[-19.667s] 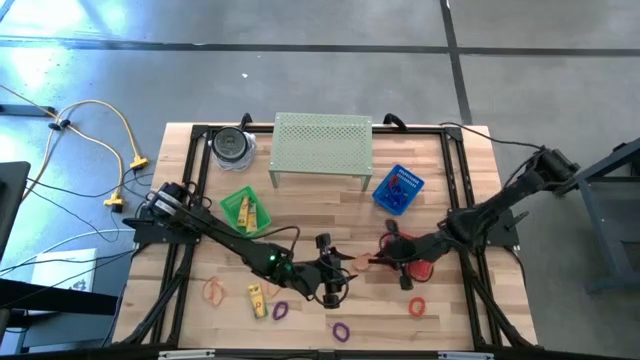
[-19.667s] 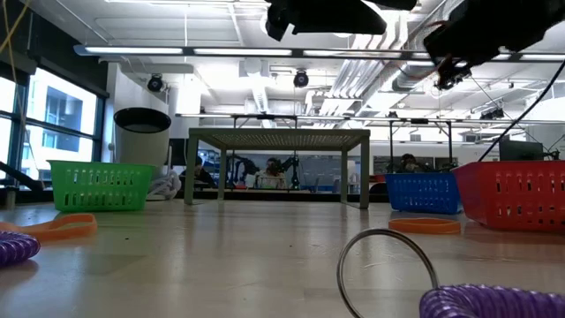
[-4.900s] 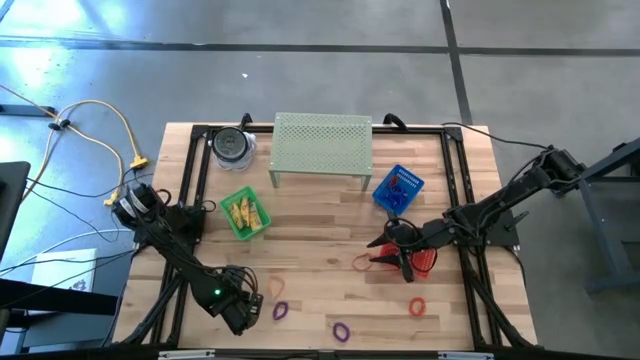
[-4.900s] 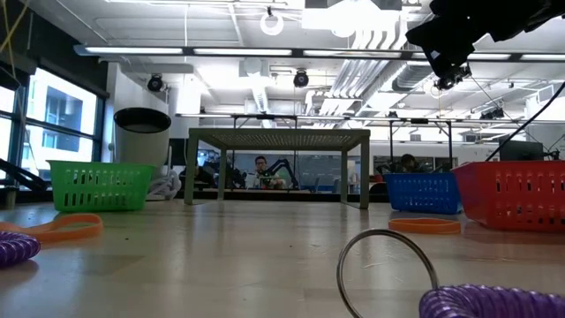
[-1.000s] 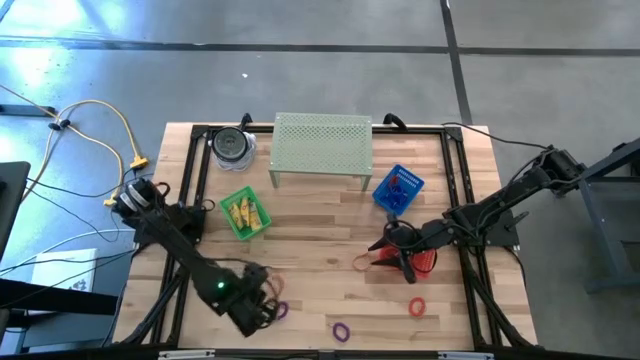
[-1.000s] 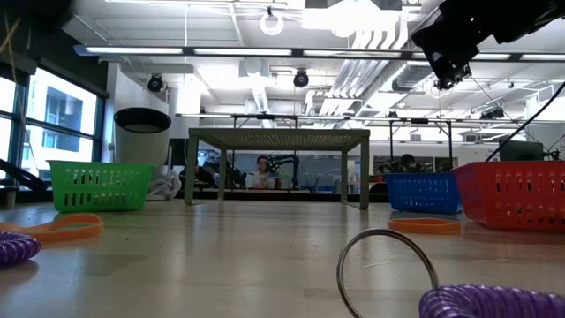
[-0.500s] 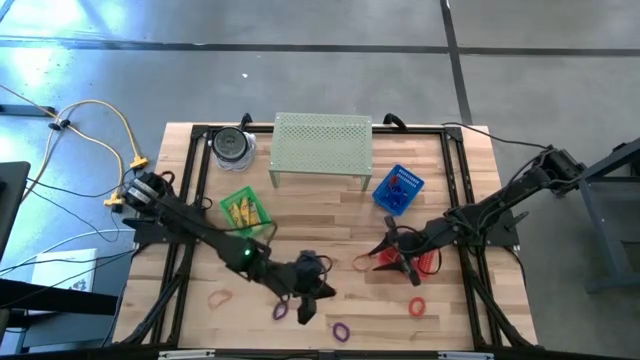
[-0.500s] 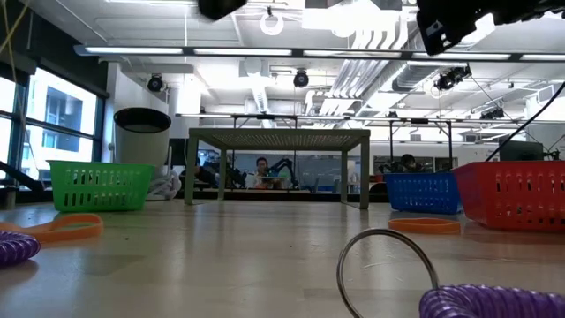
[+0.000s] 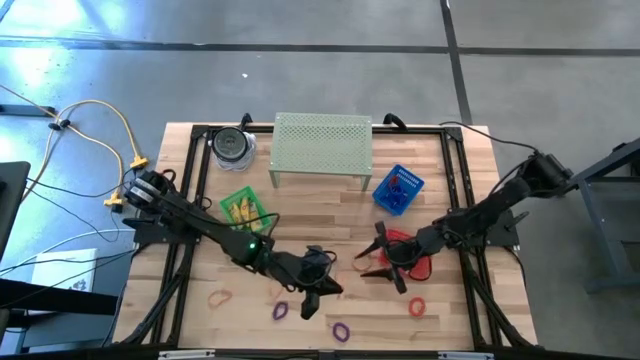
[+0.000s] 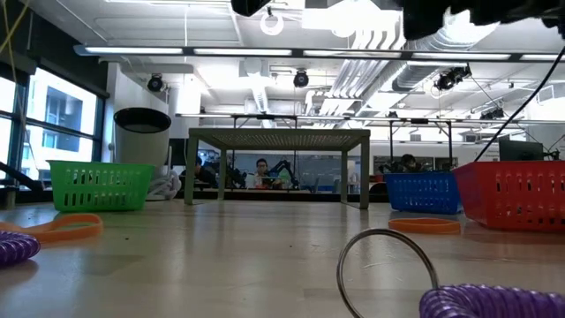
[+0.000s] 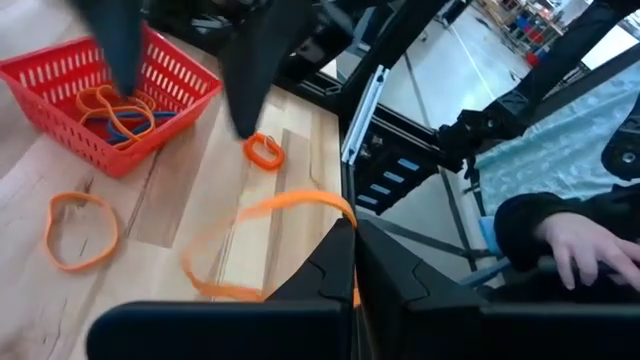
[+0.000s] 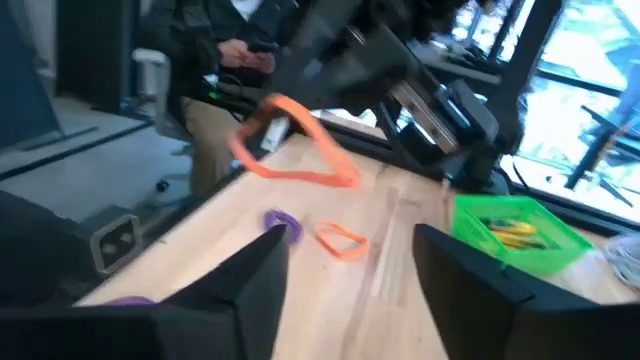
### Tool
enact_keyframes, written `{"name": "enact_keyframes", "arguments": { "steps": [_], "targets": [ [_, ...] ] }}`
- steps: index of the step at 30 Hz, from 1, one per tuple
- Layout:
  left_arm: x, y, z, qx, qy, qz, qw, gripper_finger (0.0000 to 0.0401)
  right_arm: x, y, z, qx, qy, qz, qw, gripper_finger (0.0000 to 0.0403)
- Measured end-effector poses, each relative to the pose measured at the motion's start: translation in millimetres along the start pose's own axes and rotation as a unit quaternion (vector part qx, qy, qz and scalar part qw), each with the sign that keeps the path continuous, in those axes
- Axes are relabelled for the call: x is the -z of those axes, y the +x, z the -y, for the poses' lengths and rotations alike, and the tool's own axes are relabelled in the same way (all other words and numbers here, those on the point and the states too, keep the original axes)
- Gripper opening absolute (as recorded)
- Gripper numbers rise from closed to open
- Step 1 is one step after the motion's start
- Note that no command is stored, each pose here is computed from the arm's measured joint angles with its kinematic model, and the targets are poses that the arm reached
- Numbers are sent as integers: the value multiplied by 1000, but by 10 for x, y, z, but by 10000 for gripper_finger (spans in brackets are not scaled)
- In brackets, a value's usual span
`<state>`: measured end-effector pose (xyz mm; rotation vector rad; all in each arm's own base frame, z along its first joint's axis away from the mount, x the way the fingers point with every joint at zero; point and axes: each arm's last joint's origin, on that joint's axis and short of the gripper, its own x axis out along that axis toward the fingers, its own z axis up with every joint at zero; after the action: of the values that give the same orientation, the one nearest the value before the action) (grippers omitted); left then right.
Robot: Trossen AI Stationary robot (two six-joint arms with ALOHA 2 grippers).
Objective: Pick & Place Office Desk Supplies
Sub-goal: Put the orange rubberband into the red basket
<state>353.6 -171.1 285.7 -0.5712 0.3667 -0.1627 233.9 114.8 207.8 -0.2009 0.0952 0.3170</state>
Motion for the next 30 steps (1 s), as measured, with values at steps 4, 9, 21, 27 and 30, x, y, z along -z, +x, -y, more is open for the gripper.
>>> {"name": "enact_keyframes", "arguments": {
  "steps": [4,9,21,27,30],
  "targets": [
    [-1,0,-1,-1,0,1,1000,0,22,56,50,23,2,4,1000,255],
    [-17,5,-24,-4,4,2,1000,0,-28,164,93,29,3,9,1000,290],
    [-22,8,-46,-9,6,1,1000,0,-69,452,22,-27,-51,11,998,284],
    [-8,8,-57,-14,10,-5,1000,0,-72,499,16,-28,-63,10,998,264],
    [-4,8,-60,-16,11,-7,1000,0,-74,499,16,-29,-63,11,998,247]
  ]
}}
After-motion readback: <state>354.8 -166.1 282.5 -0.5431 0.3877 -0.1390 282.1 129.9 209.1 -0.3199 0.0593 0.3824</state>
